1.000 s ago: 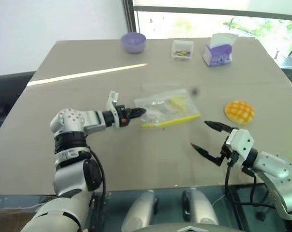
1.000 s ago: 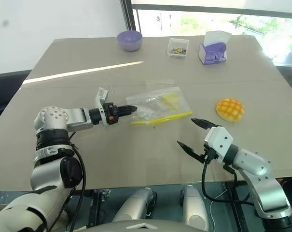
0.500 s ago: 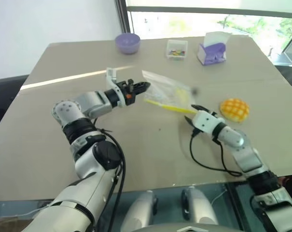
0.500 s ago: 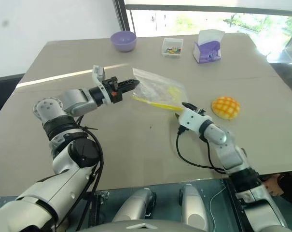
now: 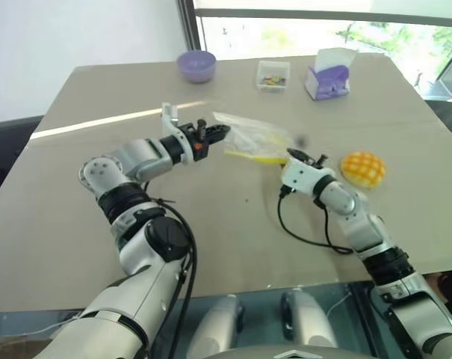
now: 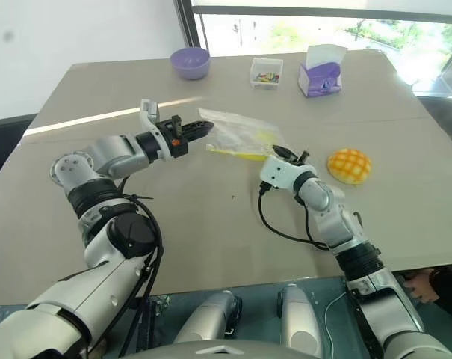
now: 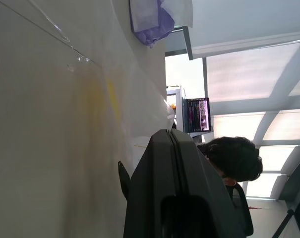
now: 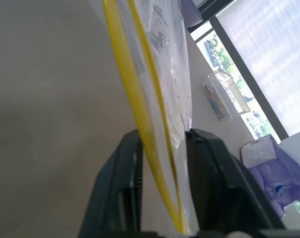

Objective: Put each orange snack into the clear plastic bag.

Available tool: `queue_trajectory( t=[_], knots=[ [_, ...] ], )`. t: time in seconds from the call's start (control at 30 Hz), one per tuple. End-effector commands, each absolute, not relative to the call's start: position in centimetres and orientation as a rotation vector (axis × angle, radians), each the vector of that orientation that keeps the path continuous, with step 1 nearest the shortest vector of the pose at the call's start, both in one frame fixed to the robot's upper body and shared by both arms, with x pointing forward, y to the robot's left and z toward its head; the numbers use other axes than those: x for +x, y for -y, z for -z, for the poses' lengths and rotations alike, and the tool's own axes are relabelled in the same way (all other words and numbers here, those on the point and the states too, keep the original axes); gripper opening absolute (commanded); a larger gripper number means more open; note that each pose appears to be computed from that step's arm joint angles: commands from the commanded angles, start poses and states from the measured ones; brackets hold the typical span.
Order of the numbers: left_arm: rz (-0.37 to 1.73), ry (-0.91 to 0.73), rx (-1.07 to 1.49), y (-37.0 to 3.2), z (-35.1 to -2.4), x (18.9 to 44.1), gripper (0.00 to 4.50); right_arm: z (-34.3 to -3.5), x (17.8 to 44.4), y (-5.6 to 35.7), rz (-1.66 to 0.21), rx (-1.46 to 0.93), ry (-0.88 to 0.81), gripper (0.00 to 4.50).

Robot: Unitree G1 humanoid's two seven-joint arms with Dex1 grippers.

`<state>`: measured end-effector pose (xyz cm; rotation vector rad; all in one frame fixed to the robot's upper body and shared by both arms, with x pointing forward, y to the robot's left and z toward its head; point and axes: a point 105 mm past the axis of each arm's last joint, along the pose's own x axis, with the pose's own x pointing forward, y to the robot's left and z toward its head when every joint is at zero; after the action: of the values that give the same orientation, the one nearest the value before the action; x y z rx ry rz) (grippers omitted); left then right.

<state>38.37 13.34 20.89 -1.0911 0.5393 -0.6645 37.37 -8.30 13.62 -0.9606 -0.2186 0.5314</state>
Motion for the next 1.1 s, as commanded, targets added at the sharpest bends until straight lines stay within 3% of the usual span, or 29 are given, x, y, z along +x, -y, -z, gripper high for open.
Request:
queue_trajectory(
  t=[0.03,0.23,0.33,0.43,0.57,0.67,0.83,1.1],
  knots=[
    [0.689,-0.471,-1.081,-14.0,-22.8,38.3,0.00,-15.1,37.1,8.1,-0.521,-0.965,0.271,0.05],
    [0.677,-0.464,-1.047,-14.8,-22.6,38.2,0.00,-15.3,37.6,8.5,-0.509,-0.973,0.270,0.05],
    [0.669,-0.409,-0.826,-15.6,-23.0,37.1,0.00,-16.1,37.9,8.5,-0.508,-0.947,0.277,0.05],
    [0.679,-0.325,-0.505,-16.5,-23.2,35.7,0.74,-16.8,38.0,8.1,-0.532,-0.945,0.284,0.00],
    [0.778,-0.121,0.117,-16.1,-23.8,33.3,2.28,-17.1,38.0,7.3,-0.566,-0.939,0.288,0.00],
    [0.895,-0.007,0.498,-14.4,-23.0,31.6,2.28,-17.1,38.2,6.6,-0.591,-0.950,0.291,0.00],
    [0.994,0.030,0.610,-12.6,-21.6,30.6,2.28,-17.0,38.2,5.6,-0.614,-0.950,0.298,0.00],
    [0.896,0.016,0.726,-12.5,-19.7,33.1,2.28,-17.4,38.1,4.8,-0.620,-0.943,0.317,0.00]
  ],
)
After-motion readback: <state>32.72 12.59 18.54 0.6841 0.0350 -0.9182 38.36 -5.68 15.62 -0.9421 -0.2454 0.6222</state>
